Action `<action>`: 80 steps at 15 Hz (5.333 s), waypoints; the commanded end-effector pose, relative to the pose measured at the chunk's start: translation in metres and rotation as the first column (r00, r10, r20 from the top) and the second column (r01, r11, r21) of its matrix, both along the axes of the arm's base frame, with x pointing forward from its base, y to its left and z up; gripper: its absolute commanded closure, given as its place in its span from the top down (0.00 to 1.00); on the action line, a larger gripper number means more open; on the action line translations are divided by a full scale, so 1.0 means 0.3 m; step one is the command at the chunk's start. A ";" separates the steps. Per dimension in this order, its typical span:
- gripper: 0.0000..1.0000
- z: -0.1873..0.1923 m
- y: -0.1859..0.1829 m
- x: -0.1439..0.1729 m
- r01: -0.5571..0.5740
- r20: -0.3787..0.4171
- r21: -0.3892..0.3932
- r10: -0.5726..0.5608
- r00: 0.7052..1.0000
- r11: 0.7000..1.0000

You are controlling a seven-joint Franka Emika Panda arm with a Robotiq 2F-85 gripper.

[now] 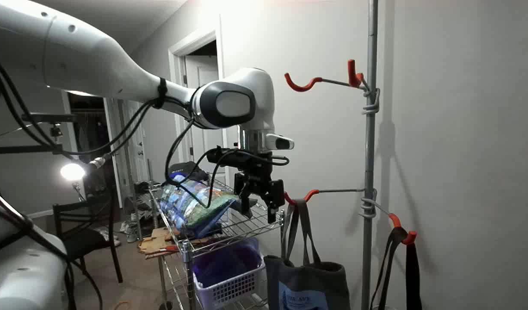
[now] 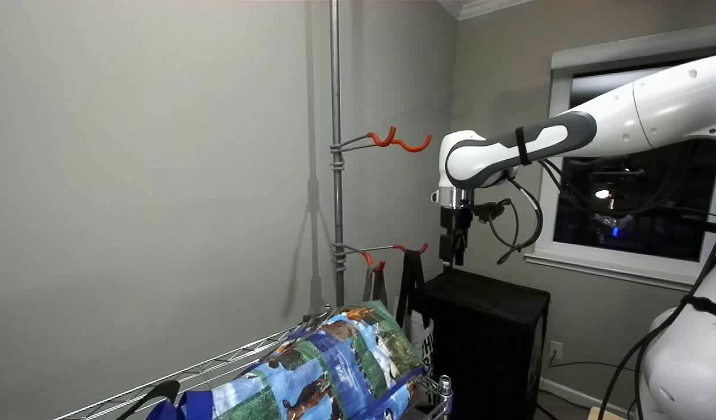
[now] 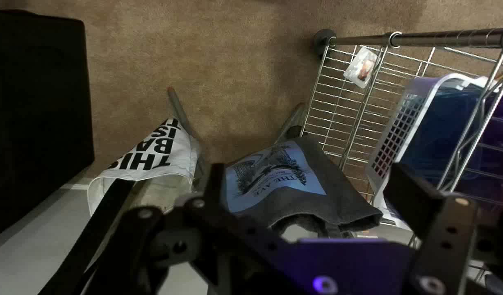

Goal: Take the bags off of the coat rack

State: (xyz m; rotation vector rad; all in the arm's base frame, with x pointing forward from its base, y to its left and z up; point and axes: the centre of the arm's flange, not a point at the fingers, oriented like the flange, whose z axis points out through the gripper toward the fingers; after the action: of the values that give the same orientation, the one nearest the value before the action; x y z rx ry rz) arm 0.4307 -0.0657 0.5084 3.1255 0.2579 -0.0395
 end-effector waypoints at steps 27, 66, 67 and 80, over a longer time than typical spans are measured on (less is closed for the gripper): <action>1.00 -0.235 -0.302 0.209 0.113 0.335 -0.066 -0.085 0.938 0.991; 1.00 -0.463 -0.508 0.423 0.348 0.560 -0.110 -0.231 0.795 0.931; 1.00 -0.469 -0.506 0.438 0.374 0.586 -0.096 -0.251 0.770 0.923; 1.00 -0.453 -0.466 0.558 0.609 0.696 0.122 -0.505 0.510 0.783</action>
State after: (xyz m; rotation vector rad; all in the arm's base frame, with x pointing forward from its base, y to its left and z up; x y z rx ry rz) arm 0.5924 -0.2173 0.3742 2.6481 -0.6488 1.0467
